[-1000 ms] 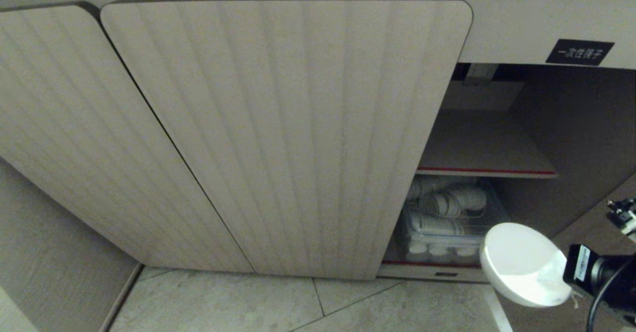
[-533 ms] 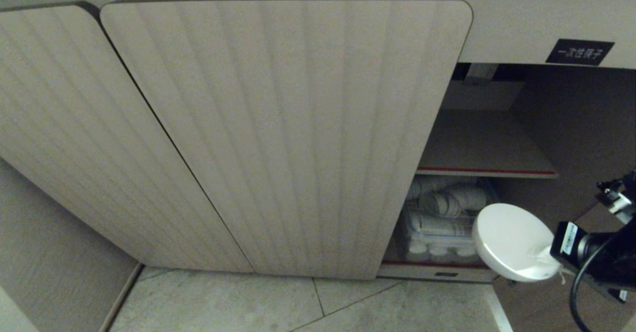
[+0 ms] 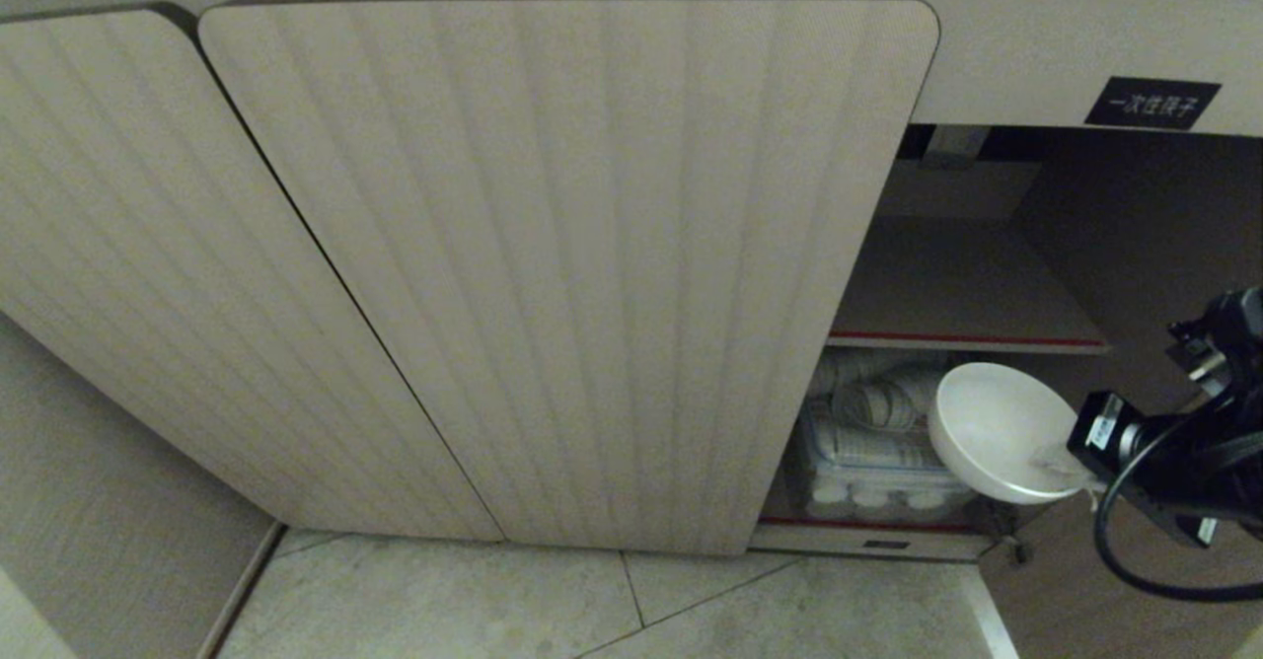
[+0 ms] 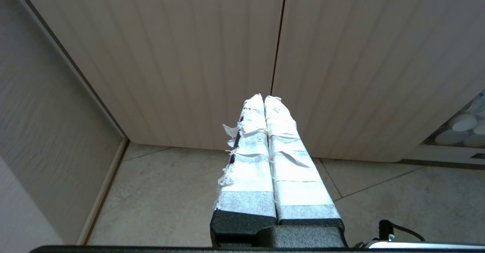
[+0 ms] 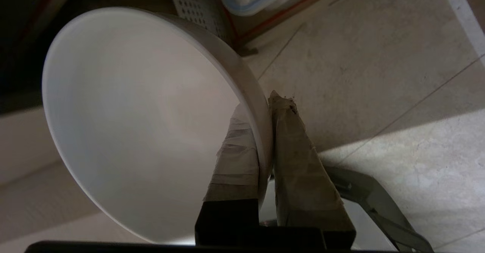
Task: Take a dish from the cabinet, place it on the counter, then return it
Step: Put it back into the cabinet
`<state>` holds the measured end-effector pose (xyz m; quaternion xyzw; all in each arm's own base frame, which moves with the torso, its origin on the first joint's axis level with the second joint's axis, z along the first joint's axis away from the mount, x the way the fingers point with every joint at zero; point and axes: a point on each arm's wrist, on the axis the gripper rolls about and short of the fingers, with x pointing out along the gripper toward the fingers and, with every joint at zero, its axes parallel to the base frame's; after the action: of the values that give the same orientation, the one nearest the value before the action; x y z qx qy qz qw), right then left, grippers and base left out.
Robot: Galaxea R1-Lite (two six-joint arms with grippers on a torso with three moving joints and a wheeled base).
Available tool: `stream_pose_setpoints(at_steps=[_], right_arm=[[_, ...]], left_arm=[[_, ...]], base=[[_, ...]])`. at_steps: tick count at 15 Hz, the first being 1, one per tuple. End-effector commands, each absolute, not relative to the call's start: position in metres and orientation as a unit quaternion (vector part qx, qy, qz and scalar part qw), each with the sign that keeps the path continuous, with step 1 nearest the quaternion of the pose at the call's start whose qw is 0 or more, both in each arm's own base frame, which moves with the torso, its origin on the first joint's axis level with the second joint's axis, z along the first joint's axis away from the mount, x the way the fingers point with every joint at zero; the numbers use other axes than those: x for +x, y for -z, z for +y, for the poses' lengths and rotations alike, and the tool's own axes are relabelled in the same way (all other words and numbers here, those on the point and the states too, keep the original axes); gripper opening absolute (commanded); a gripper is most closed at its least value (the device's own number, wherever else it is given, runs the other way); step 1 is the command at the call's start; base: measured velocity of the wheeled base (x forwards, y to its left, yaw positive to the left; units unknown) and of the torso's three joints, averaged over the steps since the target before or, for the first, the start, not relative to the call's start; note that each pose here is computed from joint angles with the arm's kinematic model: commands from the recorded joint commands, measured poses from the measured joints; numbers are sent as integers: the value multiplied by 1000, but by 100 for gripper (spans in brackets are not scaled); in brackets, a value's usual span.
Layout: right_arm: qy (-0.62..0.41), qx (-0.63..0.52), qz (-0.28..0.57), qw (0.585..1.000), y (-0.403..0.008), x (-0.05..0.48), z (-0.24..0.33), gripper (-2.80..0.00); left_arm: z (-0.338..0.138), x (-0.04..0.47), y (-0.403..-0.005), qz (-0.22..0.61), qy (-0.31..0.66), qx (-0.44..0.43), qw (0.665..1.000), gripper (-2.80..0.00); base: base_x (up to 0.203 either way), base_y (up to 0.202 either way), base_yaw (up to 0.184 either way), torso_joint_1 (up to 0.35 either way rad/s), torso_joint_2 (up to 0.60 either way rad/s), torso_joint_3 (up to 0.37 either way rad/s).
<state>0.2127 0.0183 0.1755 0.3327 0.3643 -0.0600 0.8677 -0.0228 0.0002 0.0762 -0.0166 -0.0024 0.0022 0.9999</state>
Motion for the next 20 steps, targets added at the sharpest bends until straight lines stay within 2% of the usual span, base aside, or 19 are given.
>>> stream_pose_setpoints(at_steps=[1, 11, 20], right_arm=[[74, 339, 366, 864, -173, 219, 14, -280], [110, 358, 329, 867, -183, 244, -9, -280], [119, 357, 348, 859, -197, 270, -12, -280]], left_arm=[[0, -23, -76, -2, -2, -17, 1000, -280], [0, -23, -76, -3, -2, -17, 1000, -280], [0, -23, -76, -2, -2, -17, 1000, -280]], base=[[0, 0, 0, 0, 0, 0], [0, 0, 0, 0, 0, 0], [0, 0, 0, 0, 0, 0]])
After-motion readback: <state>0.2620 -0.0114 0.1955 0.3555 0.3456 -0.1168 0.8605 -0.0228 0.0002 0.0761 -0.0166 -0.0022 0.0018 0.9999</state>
